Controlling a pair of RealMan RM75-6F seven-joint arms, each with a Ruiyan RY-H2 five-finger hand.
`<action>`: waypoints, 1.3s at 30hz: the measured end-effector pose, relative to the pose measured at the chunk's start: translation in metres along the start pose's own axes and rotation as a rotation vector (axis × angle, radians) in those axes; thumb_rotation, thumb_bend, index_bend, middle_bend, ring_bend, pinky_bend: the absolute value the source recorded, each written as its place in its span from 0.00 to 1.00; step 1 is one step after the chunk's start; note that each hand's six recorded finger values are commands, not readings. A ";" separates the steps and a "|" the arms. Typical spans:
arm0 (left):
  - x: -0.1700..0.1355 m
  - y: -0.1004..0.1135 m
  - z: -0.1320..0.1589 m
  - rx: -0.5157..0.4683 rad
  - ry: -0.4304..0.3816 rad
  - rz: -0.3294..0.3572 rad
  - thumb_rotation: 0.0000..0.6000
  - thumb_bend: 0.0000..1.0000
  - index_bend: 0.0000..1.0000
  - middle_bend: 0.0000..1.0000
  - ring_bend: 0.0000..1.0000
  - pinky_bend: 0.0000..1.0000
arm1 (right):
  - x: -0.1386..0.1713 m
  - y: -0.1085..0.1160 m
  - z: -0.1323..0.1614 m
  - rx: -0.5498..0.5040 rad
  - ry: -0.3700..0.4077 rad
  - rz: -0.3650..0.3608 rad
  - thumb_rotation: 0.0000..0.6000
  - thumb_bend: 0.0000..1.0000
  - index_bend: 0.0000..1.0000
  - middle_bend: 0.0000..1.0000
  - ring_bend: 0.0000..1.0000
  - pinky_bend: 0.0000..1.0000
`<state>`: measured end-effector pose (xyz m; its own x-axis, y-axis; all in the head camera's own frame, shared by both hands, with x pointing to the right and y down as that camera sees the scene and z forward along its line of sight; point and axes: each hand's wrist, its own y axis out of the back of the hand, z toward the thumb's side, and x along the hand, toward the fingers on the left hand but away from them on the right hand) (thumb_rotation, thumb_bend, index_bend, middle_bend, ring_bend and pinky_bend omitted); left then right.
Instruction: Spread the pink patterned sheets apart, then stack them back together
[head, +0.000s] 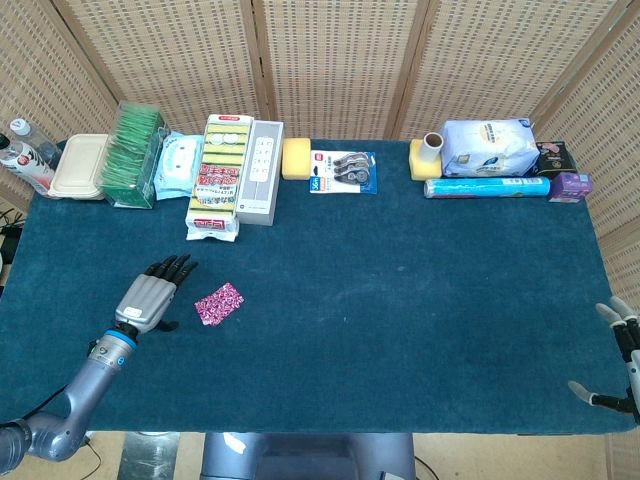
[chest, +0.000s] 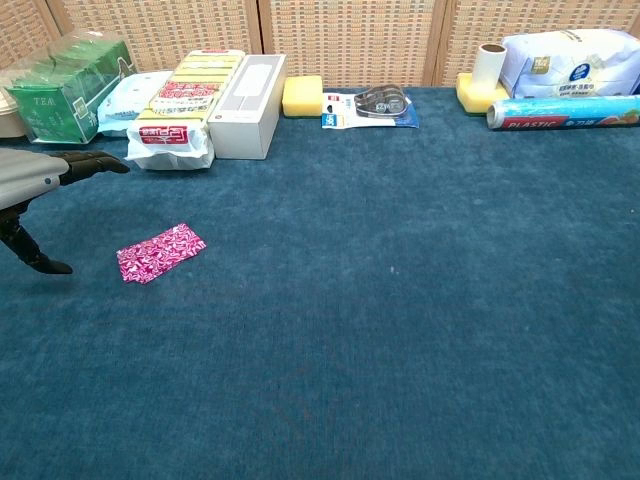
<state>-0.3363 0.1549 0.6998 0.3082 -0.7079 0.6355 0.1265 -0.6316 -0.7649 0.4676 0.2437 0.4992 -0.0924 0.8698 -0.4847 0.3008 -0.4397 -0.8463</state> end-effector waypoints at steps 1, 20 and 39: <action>0.001 0.000 0.001 -0.003 -0.007 0.008 1.00 0.08 0.00 0.00 0.00 0.15 | 0.000 0.000 0.000 0.000 -0.001 0.000 1.00 0.00 0.07 0.00 0.00 0.00; 0.015 -0.010 0.020 0.006 -0.014 0.040 1.00 0.07 0.00 0.00 0.00 0.14 | 0.000 0.002 -0.001 -0.003 -0.003 -0.005 1.00 0.00 0.07 0.00 0.00 0.00; 0.024 -0.014 0.041 0.047 -0.008 0.033 1.00 0.08 0.00 0.00 0.00 0.14 | 0.000 0.004 -0.002 -0.010 -0.005 -0.013 1.00 0.00 0.07 0.00 0.00 0.00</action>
<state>-0.2916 0.1597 0.7212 0.3200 -0.7254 0.6094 0.1606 -0.5924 -0.7895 0.4706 0.2424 0.4958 -0.1007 0.8744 -0.4747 0.3089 -0.4261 -0.8503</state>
